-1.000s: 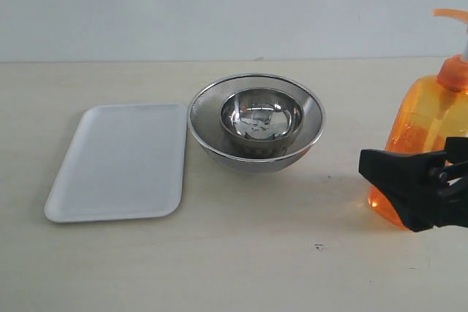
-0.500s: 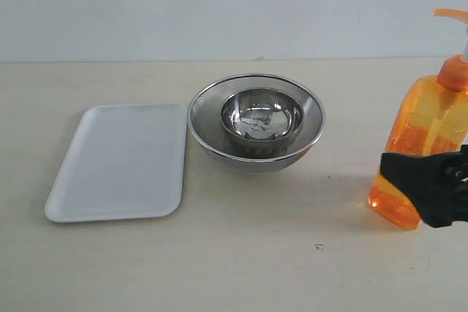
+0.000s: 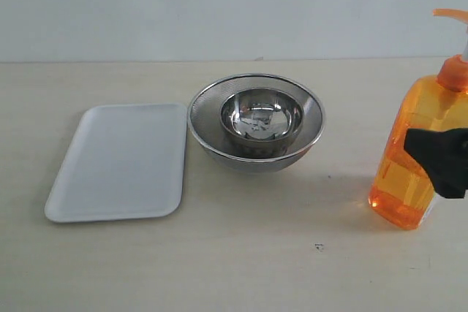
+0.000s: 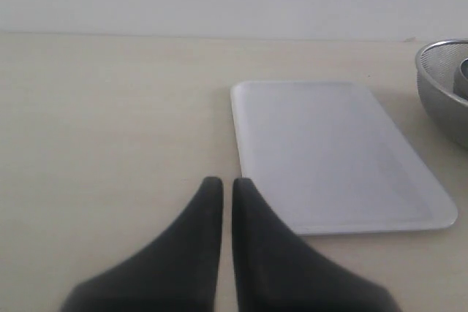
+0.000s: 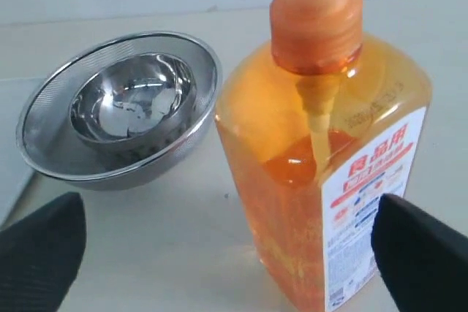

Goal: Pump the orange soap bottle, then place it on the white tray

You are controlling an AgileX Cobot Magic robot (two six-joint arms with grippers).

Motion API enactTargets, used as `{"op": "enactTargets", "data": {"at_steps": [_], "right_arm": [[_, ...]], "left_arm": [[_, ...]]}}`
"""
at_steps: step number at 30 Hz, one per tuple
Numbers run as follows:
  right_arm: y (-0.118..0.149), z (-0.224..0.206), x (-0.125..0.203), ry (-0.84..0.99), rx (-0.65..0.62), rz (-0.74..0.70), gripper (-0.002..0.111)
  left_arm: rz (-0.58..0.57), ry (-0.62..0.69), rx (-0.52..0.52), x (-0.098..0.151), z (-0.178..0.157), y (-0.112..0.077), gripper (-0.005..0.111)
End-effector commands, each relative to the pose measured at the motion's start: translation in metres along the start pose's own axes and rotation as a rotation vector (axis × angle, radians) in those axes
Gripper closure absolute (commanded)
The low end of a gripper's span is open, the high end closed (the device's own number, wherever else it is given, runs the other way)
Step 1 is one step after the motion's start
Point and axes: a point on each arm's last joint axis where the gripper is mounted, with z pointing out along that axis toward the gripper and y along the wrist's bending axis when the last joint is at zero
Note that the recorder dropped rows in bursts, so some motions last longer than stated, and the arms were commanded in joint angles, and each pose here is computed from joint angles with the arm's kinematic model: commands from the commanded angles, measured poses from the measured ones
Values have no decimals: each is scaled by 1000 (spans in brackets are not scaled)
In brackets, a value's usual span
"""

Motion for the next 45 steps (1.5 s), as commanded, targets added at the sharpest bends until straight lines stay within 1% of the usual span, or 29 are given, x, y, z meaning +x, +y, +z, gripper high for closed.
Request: {"op": "enactTargets", "data": {"at_steps": [1, 7, 10, 13, 15, 17, 20, 21, 23, 24, 25, 27, 29, 31, 32, 33, 42, 45], "right_arm": [[-5, 22, 3, 25, 47, -11, 12], [-13, 53, 14, 82, 108, 3, 12], [-16, 62, 17, 79, 129, 13, 12], [-17, 65, 18, 76, 138, 31, 14], [-17, 66, 17, 66, 139, 30, 17], [-17, 66, 16, 52, 141, 29, 24], [-17, 66, 14, 34, 143, 27, 41], [-17, 66, 14, 36, 144, 27, 48], [-17, 66, 14, 36, 144, 29, 60], [-17, 66, 14, 36, 144, 29, 65], [-17, 66, 14, 36, 144, 32, 68], [-17, 66, 14, 36, 144, 32, 65], [-18, 66, 14, 31, 145, 31, 54], [-18, 66, 14, 31, 145, 31, 34], [-18, 66, 14, 31, 145, 31, 9], [-18, 66, 14, 29, 145, 31, 3], [-17, 66, 2, -102, 134, 1, 3], [-16, 68, -1, -136, 126, -31, 3]], "left_arm": [[0, -14, -4, -2, -1, 0, 102], [0, -14, -4, -2, -1, 0, 102], [0, -14, -4, -2, -1, 0, 102], [0, -14, -4, -2, -1, 0, 102], [0, -14, -4, -2, -1, 0, 102], [0, -14, -4, -2, -1, 0, 102], [0, -14, -4, -2, -1, 0, 102], [0, -14, -4, -2, -1, 0, 102], [0, -14, -4, -2, -1, 0, 102], [0, -14, -4, -2, -1, 0, 102], [0, -14, -4, -2, -1, 0, 102], [0, -14, -4, -2, -1, 0, 102], [0, -14, -4, -2, -1, 0, 102], [0, -14, -4, -2, -1, 0, 102], [0, -14, -4, -2, -1, 0, 102], [0, -14, -4, -2, -1, 0, 102], [0, -14, -4, -2, -1, 0, 102], [0, -14, -4, -2, -1, 0, 102]]}}
